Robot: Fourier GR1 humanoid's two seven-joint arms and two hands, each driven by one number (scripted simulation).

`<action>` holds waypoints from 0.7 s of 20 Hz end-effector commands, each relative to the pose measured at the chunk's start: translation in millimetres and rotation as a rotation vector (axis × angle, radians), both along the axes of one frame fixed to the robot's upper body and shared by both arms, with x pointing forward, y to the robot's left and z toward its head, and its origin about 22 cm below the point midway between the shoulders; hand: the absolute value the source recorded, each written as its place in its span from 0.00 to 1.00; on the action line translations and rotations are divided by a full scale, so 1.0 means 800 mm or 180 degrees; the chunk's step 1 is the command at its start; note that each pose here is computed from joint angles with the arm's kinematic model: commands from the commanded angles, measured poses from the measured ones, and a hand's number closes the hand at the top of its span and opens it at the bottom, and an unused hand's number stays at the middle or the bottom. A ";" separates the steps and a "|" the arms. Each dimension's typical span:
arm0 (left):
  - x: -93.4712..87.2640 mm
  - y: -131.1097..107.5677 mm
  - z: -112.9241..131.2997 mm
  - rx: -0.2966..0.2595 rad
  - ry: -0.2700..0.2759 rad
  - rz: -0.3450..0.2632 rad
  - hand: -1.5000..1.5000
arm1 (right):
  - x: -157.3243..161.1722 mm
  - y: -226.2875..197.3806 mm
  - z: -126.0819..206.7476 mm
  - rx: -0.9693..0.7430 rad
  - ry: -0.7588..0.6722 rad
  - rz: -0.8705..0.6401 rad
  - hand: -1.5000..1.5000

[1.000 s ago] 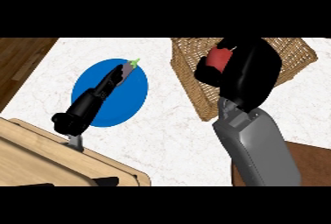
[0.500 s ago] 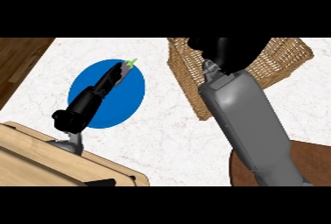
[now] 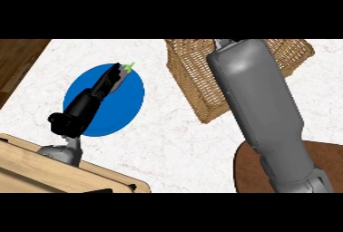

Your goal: Pick the bell pepper from the cutting board and place it in the basket

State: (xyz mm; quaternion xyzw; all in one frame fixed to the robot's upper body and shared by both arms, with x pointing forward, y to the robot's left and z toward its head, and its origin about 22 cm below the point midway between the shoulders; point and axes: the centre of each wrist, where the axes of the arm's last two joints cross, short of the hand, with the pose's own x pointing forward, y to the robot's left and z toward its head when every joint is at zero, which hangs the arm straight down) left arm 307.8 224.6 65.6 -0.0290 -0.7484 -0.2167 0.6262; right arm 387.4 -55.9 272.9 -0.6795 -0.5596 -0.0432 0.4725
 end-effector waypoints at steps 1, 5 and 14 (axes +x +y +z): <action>-0.003 0.009 -0.001 0.0007 -0.0001 0.0073 0.50 | 0.011 0.007 0.019 0.0604 -0.0233 -0.0540 1.00; -0.001 0.019 0.008 -0.0040 -0.0004 0.0103 0.50 | 0.023 -0.007 0.020 0.0736 -0.0138 -0.0672 1.00; -0.017 0.016 -0.009 -0.0019 0.0024 0.0217 0.50 | 0.041 -0.029 -0.022 0.0932 0.0056 -0.0699 1.00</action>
